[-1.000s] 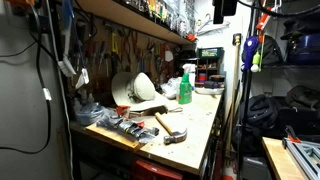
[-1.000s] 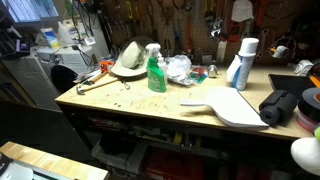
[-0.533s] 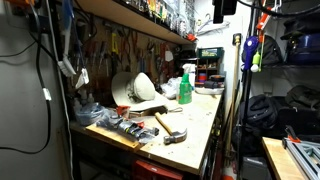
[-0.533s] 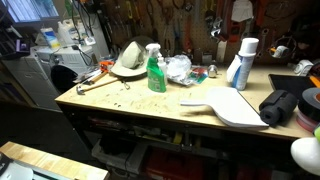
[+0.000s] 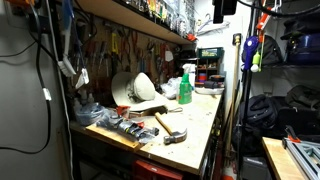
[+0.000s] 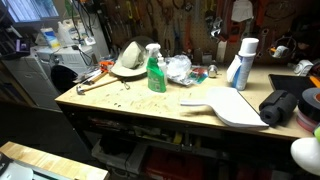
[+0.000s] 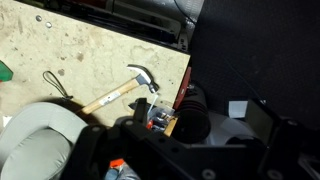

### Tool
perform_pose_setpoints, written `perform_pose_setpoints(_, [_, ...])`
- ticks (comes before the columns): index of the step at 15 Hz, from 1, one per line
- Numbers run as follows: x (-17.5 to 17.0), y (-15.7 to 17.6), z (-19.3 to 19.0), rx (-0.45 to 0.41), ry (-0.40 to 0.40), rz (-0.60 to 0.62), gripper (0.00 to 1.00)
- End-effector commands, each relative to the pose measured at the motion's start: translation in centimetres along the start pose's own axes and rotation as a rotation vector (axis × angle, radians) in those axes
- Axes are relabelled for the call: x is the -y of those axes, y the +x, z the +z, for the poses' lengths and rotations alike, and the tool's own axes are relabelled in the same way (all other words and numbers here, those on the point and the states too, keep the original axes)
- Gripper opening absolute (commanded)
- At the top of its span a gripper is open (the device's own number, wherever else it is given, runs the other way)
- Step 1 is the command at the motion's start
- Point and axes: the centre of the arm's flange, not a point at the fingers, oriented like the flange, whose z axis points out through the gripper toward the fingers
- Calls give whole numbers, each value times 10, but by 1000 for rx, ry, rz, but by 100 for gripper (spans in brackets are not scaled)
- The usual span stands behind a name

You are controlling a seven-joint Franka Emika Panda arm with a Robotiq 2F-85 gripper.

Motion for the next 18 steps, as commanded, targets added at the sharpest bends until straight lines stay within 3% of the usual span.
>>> perform_pose_setpoints(1, [0,0,0,0,0,0,100])
perform_pose_setpoints(5, [0,0,0,0,0,0,100])
perform_pose_setpoints(6, [-6,10,6,-58,48,-5,100])
perform_pose_setpoints(7, [-10,17,10,-58,67,25,100])
perform_pose_setpoints(11, [-36,49,44,-31,178,221,100])
perform_pose_setpoints(18, [-81,85,136,1,226,604,100])
